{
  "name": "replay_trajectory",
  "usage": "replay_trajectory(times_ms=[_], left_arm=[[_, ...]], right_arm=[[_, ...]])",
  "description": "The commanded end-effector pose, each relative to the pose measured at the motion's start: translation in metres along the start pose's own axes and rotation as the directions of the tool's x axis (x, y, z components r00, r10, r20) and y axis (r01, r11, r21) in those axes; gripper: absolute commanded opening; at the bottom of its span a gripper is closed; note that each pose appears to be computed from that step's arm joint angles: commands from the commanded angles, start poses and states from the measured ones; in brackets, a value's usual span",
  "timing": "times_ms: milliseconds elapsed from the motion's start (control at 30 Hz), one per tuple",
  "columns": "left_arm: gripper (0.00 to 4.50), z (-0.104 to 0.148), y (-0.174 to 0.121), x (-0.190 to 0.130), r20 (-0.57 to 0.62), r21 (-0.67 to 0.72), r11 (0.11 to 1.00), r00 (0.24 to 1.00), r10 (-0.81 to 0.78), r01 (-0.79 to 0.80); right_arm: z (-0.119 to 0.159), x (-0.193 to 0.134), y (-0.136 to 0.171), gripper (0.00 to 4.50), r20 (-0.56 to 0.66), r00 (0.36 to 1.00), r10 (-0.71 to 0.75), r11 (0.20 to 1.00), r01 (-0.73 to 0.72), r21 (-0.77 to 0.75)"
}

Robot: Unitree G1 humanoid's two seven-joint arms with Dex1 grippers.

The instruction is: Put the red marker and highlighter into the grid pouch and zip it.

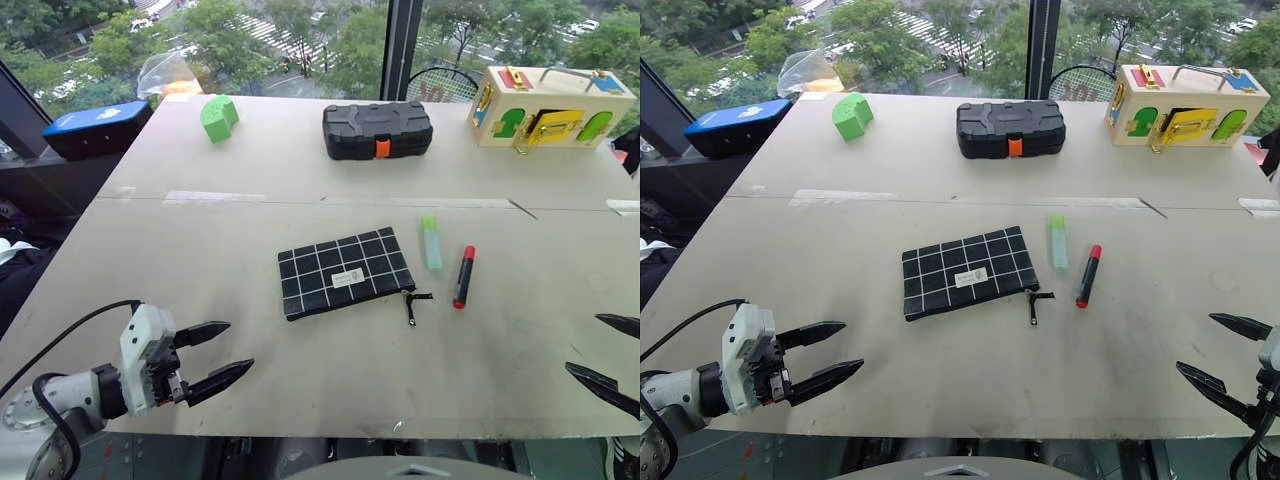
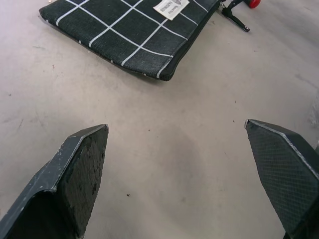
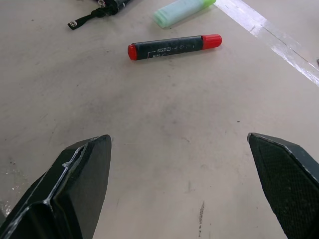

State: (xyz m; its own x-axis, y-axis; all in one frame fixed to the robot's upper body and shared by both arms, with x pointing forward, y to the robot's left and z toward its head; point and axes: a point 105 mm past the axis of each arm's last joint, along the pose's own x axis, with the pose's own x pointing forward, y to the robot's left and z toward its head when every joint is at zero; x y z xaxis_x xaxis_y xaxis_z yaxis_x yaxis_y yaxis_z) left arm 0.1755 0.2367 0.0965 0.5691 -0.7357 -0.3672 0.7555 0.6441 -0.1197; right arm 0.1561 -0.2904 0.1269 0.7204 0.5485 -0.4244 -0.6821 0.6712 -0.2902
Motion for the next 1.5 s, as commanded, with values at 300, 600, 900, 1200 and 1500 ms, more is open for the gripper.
replay_trajectory(times_ms=[300,600,900,1200,1500], left_arm=[[4.46,0.038,0.031,0.03,0.084,0.393,0.911,0.991,0.1,-0.125],[4.46,0.021,0.039,0.058,-0.011,0.808,0.587,0.995,0.095,-0.046],[4.46,0.01,0.022,0.102,0.01,0.902,0.432,1.0,0.022,-0.018],[4.46,0.022,0.012,0.147,0.054,0.899,0.434,0.998,0.01,-0.053],[2.87,0.021,0.013,0.163,0.015,0.897,0.443,1.0,-0.022,-0.004]], right_arm=[[0.056,0.021,0.004,4.45,0.227,0.974,-0.017,1.0,0.022,-0.018],[0.075,0.036,0.048,4.45,0.237,0.951,0.196,0.98,-0.182,-0.083],[0.076,0.029,0.062,4.45,0.228,0.942,0.248,0.968,-0.234,-0.087],[0.083,0.032,0.077,4.45,0.258,0.914,0.313,0.95,-0.299,-0.096],[0.091,0.041,0.087,4.5,0.295,0.891,0.346,0.938,-0.325,-0.119]])
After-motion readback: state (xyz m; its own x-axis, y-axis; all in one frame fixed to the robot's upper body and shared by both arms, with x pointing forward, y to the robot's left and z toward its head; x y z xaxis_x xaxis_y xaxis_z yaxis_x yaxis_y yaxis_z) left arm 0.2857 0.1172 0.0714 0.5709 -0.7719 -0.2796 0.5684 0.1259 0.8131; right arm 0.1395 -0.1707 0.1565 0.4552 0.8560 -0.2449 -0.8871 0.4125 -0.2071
